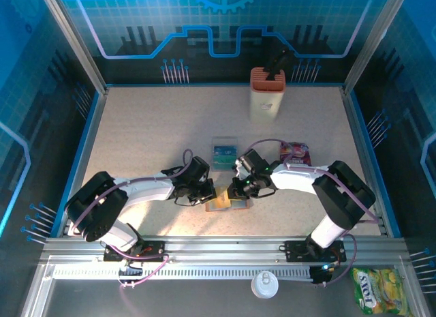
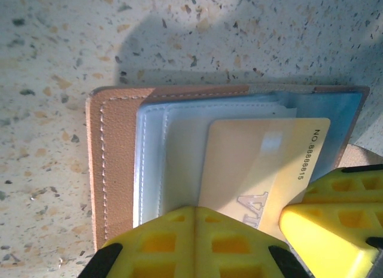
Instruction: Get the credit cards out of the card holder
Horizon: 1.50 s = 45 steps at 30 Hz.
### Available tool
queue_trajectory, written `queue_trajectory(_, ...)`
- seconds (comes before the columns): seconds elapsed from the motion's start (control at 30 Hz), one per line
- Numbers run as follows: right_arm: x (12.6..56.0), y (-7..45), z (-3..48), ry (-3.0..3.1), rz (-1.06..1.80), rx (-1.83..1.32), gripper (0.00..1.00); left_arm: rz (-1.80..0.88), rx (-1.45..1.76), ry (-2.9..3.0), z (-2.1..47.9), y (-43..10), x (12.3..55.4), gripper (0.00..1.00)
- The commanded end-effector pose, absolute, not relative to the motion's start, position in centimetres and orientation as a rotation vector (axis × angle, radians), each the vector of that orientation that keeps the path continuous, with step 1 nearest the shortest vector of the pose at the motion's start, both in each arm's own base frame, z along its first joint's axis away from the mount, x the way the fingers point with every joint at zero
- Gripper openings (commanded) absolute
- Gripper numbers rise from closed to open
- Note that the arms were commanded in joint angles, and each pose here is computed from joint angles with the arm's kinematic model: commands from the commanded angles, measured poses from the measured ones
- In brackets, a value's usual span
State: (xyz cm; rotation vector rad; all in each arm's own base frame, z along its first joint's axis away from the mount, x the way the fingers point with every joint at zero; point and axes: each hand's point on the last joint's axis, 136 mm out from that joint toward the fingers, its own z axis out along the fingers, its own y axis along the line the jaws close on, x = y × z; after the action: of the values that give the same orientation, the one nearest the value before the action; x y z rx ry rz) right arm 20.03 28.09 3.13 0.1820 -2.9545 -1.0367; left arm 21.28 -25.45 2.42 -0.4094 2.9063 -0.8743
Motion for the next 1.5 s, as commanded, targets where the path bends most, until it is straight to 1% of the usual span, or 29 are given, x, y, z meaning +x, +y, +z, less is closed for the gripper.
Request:
queue_trajectory(0.0,20.0,27.1,3.4,-2.963,-1.029,0.16,0.11,-0.838,-0.396,2.912,2.6,-24.9,20.8,0.0)
queue_trajectory(0.1,20.0,26.4,3.6,-2.977,-1.015,0.152,0.1,-0.838,-0.395,2.917,2.5,-25.0,20.9,0.0)
queue_trajectory(0.2,20.0,25.7,3.9,-2.989,-1.006,0.146,0.07,-0.836,-0.393,2.922,2.4,-25.0,20.8,0.01)
queue_trajectory(0.37,20.0,24.9,4.3,-3.003,-0.976,0.15,0.04,-0.841,-0.392,2.916,2.5,-25.1,21.0,0.0)
queue_trajectory(0.57,19.8,23.9,4.8,-3.037,-0.905,0.171,0.04,-0.837,-0.387,2.917,2.6,-25.1,20.9,0.0)
queue_trajectory(0.77,19.8,23.6,5.4,-3.051,-0.897,0.166,0.04,-0.838,-0.391,2.917,2.6,-25.0,20.8,0.0)
queue_trajectory(1.47,20.8,25.1,5.8,-3.062,-0.917,0.187,0.04,-0.804,-0.404,2.938,1.5,-24.3,20.2,0.0)
